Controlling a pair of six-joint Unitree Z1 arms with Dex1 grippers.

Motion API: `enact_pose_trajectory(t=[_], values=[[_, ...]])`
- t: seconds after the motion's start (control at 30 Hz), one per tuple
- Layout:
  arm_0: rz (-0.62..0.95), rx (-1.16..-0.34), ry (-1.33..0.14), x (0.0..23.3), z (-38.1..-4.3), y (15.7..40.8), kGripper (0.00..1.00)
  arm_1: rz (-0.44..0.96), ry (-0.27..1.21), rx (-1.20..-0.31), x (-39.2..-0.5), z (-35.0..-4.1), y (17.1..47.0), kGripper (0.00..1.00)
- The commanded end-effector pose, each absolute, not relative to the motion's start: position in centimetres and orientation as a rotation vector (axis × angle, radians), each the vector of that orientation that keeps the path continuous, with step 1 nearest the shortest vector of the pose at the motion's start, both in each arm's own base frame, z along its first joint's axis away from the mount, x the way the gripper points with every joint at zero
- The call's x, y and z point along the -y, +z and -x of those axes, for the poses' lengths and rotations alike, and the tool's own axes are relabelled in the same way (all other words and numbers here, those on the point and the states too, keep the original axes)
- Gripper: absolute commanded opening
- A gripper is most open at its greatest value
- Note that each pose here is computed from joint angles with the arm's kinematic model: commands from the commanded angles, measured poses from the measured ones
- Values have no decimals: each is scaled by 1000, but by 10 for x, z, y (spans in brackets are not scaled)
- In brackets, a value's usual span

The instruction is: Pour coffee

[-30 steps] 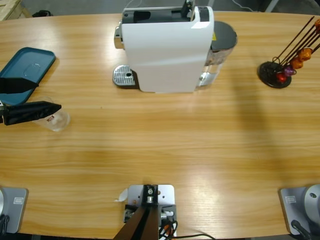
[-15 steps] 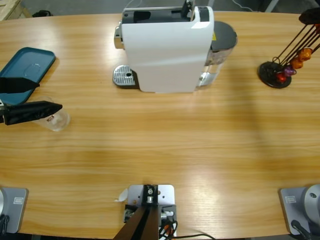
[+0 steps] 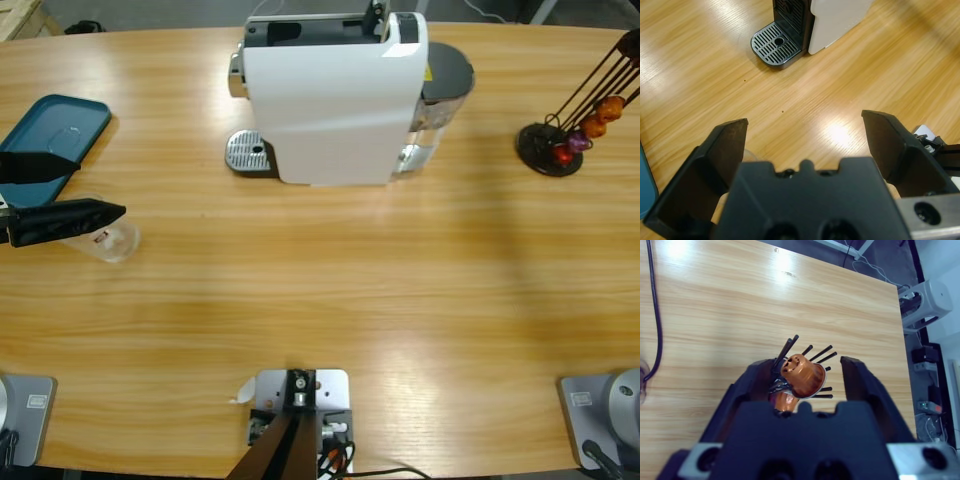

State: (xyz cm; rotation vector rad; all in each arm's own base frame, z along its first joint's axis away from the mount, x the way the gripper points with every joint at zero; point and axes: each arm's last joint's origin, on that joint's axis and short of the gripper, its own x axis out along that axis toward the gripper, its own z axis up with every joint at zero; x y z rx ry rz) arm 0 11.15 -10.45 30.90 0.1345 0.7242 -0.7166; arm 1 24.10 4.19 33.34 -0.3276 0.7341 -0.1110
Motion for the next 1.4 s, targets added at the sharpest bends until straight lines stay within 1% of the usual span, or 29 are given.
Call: enact_pose_trajectory(t=[0.03,0.37,0.5,0.57,0.67,0.7,0.73,0.77,0.8,0.83,0.87,0.97,1.07,1.17,1.27,1.4], values=[[-146,-790,-705,106,-114,292,987,363,-147,-760,-38,-244,327,214],[-146,-791,-705,106,-114,292,987,380,-150,-723,-40,-238,337,214],[-145,-794,-704,107,-114,292,987,384,-150,-696,-42,-233,349,208],[-146,-795,-704,107,-114,291,987,381,-149,-673,-42,-229,356,53],[-146,-794,-704,106,-114,290,987,371,-162,-638,-41,-221,369,62],[-144,-795,-703,106,-114,290,987,360,-172,-628,-41,-219,372,110],[-144,-794,-703,106,-114,290,987,341,-183,-620,-40,-215,374,307],[-144,-794,-703,106,-114,290,987,314,-190,-620,-39,-210,376,465],[-144,-795,-703,106,-114,290,987,277,-196,-625,-38,-205,376,561],[-143,-797,-703,107,-114,289,987,224,-203,-620,-38,-200,376,615],[-142,-799,-704,107,-115,289,987,166,-210,-628,-36,-193,370,646],[-137,-796,-713,109,-116,289,987,34,-226,-677,-33,-178,338,655],[-134,-796,-720,109,-116,289,987,-7,-201,-654,-31,-167,306,655],[-138,-797,-722,109,-116,289,987,-27,-211,-677,-28,-157,280,651],[-140,-792,-724,109,-116,290,987,-32,-202,-671,-26,-152,264,649],[-133,-776,-730,111,-117,295,987,-31,-168,-656,-28,-155,255,646]])
